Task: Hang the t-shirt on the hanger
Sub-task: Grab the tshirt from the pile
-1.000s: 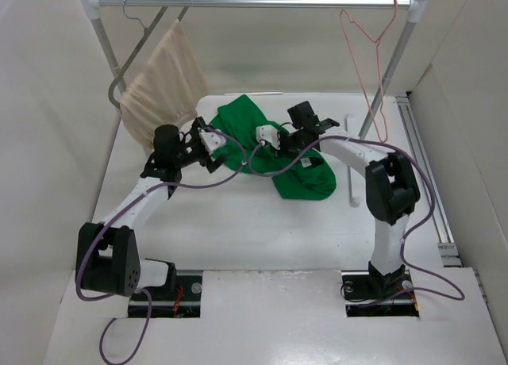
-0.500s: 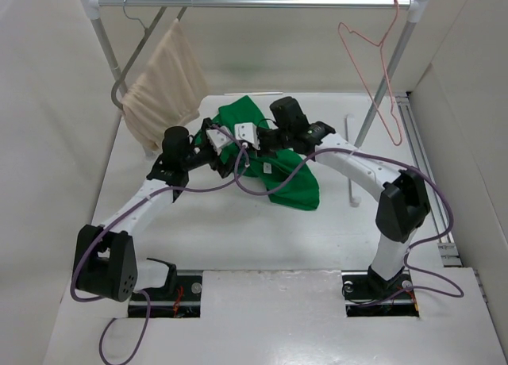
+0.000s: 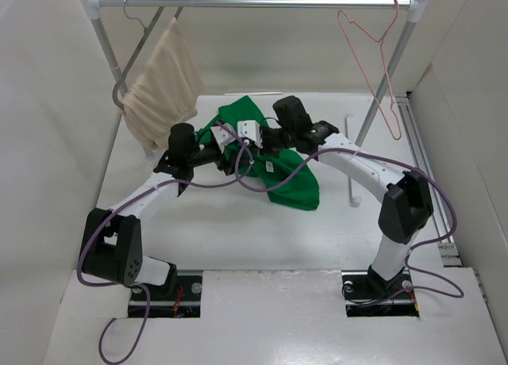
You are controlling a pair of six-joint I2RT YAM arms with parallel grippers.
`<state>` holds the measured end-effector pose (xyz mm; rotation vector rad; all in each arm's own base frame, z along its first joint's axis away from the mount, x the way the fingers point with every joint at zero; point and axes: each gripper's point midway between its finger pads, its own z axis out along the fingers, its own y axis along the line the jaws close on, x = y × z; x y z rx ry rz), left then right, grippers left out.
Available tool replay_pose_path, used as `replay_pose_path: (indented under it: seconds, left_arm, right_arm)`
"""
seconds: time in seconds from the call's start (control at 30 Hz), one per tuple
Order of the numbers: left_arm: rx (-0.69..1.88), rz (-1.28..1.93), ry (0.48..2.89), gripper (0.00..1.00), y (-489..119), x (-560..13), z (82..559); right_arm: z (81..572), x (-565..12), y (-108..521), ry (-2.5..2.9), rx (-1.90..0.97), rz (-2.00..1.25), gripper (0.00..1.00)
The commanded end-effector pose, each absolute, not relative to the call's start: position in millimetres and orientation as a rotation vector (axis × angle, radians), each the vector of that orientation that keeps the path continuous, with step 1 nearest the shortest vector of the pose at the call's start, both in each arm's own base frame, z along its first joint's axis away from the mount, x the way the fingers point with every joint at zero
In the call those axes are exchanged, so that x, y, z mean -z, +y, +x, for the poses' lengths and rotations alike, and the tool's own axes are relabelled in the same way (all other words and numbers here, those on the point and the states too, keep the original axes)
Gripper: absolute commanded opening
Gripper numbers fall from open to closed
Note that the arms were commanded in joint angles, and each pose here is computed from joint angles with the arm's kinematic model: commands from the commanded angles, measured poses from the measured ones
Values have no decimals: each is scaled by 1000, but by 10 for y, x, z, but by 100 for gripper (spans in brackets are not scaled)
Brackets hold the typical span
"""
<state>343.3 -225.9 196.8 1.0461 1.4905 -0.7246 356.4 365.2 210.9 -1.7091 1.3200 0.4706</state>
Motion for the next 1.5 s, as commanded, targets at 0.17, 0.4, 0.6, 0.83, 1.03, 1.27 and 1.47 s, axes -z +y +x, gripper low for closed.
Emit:
replay_pose_path:
  seconds: [0.17,0.4,0.6,0.83,1.03,1.27,1.47]
  left_arm:
    - [722,1160,1480,43,-2601,-1831,3452]
    - [806,1105,1474,75,-2764,-1942,3480]
    - [753,1160,1527,73,-2904,-1672,3461]
    - [659,1085,1576,5,-2838,-1666,3675]
    - [649,1138,1609,0,-2743,-1558,3647]
    - [593,1219,1652,0,-2649,-1475,3603]
    - [597,1230,1641,9,-2650,-1501,3579]
  right_arm:
    - [3405,-2534,3810,1190,-471,-1667,0]
    - [3381,-2467,3792,1216,-484,-1672,0]
    - [3396,-2549,3808,1200,-480,-1663,0]
    - [3461,-2443,3649,1256,-484,-1650,0]
    - [3813,-2368,3268,1397,-399,-1554,0]
    - [4344,-2473,2844,1533,-267,-1362,0]
    - [4293,-2637,3012,1459,-274,-1386,0]
